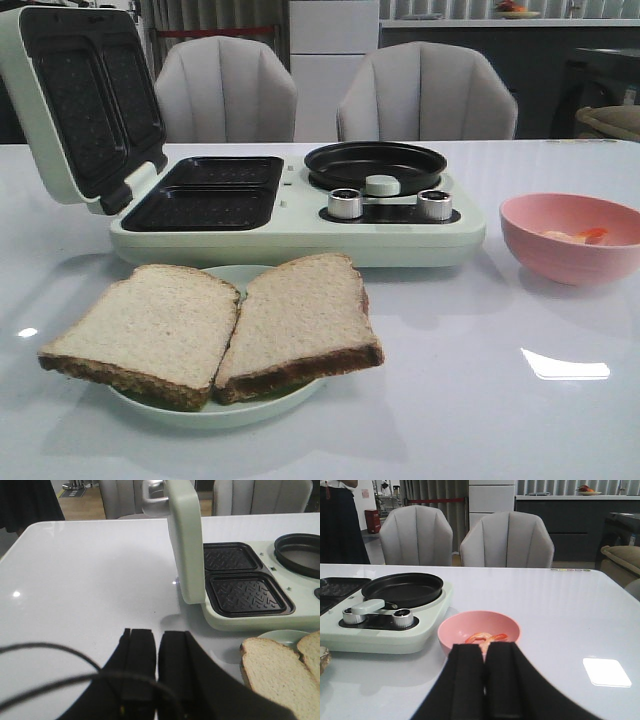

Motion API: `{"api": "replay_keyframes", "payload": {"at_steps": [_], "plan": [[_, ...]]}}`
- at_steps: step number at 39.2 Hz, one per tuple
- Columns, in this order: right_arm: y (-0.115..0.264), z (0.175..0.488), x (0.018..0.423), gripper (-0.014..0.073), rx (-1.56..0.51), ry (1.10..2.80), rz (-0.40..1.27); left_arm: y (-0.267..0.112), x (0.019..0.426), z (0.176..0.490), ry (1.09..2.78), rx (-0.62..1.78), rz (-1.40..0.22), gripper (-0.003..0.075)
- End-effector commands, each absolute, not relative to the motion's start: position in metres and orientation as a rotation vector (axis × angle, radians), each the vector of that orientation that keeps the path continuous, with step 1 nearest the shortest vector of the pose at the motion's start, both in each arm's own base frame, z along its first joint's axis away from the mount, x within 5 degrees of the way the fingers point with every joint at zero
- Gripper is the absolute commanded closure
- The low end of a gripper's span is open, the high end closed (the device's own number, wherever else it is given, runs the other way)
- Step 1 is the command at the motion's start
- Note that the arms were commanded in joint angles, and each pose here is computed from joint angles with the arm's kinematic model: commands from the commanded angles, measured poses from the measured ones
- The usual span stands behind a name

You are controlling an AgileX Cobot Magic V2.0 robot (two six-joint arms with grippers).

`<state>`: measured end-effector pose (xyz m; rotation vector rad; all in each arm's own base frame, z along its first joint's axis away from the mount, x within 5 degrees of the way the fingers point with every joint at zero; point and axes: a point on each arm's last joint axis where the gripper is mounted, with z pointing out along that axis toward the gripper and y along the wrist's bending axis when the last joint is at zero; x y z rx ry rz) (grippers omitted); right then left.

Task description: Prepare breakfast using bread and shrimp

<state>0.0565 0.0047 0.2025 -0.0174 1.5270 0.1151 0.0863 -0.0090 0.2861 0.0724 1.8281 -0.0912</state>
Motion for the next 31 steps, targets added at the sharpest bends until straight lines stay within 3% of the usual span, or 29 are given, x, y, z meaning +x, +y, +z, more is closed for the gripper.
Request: {"api": "replay_keyframes", "payload": {"at_steps": [1,11,15,23,31], "plan": [[0.0045,0.2171,0.0529,0.0451,-0.025,1.4,0.109,-0.0109,0.0895,0.3068,1.699,0.065,-0.124,0.0606],[0.0045,0.2171,0.0529,0.0451,-0.025,1.4,0.109,-0.0108,0.0898,0.3065,1.703,0.066,-0.121,0.0587],[0.0045,0.2171,0.0529,0.0451,-0.025,1.4,0.109,-0.0105,0.0898,0.3067,1.699,0.077,-0.106,0.0503],[0.0045,0.2171,0.0529,0.0451,-0.025,1.4,0.109,-0.0104,0.0897,0.3054,1.714,0.076,-0.106,0.0248],[0.0045,0.2171,0.0529,0.0451,-0.025,1.4,0.109,-0.0103,0.0896,0.3053,1.715,0.077,-0.104,0.0219]]}}
